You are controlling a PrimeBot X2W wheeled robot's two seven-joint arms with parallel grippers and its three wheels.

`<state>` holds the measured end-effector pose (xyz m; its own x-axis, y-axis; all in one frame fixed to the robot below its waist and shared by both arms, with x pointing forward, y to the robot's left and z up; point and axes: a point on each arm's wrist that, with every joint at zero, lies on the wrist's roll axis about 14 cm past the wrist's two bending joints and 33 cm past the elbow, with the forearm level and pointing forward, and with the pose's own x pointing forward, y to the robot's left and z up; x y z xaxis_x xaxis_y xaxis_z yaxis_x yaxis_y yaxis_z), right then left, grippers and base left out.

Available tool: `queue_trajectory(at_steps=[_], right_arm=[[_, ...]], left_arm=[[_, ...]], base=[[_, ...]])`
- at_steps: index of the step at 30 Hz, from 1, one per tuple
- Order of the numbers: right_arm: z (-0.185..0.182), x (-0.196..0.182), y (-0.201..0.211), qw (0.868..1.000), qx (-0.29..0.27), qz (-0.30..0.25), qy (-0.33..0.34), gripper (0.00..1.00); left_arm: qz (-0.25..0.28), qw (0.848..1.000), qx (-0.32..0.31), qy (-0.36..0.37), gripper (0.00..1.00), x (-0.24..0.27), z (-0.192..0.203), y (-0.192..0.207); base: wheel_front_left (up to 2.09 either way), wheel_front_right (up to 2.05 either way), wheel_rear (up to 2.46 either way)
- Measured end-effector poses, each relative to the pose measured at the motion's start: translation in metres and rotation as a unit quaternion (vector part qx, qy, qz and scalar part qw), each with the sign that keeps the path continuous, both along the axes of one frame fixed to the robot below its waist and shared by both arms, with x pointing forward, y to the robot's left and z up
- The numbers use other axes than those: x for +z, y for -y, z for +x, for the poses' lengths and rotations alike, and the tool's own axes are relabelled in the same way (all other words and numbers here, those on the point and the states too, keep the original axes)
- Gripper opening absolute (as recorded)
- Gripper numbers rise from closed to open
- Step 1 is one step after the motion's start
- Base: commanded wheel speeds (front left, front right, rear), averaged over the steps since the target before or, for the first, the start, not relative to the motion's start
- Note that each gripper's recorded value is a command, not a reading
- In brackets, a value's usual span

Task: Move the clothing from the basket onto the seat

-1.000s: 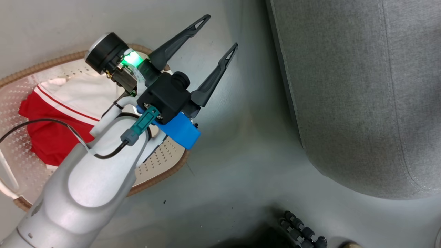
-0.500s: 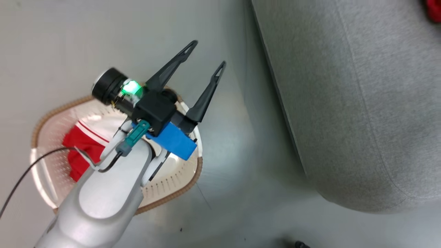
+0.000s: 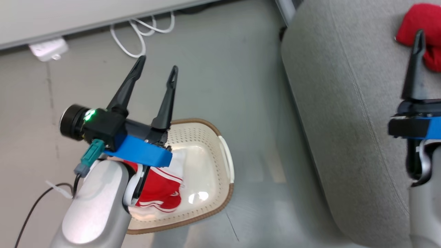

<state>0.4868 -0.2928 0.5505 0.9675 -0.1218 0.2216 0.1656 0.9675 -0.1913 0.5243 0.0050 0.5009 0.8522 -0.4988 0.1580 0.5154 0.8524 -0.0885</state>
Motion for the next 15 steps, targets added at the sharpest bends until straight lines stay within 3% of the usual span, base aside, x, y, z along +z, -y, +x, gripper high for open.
queue_trajectory(at_steps=[8, 15], right_arm=[[-0.003, 0.014, -0.082, 0.994, 0.106, 0.028, 0.018, 1.00], [-0.026, 0.013, -0.123, 0.986, 0.155, 0.052, 0.013, 1.00]], left_arm=[[-0.003, 0.995, 0.102, 0.001, 1.00, 0.021, -0.024, -0.071], [-0.001, 0.988, 0.156, 0.002, 1.00, 0.031, -0.058, -0.111]], base=[[0.00, 0.00, 0.00], [0.00, 0.00, 0.00]])
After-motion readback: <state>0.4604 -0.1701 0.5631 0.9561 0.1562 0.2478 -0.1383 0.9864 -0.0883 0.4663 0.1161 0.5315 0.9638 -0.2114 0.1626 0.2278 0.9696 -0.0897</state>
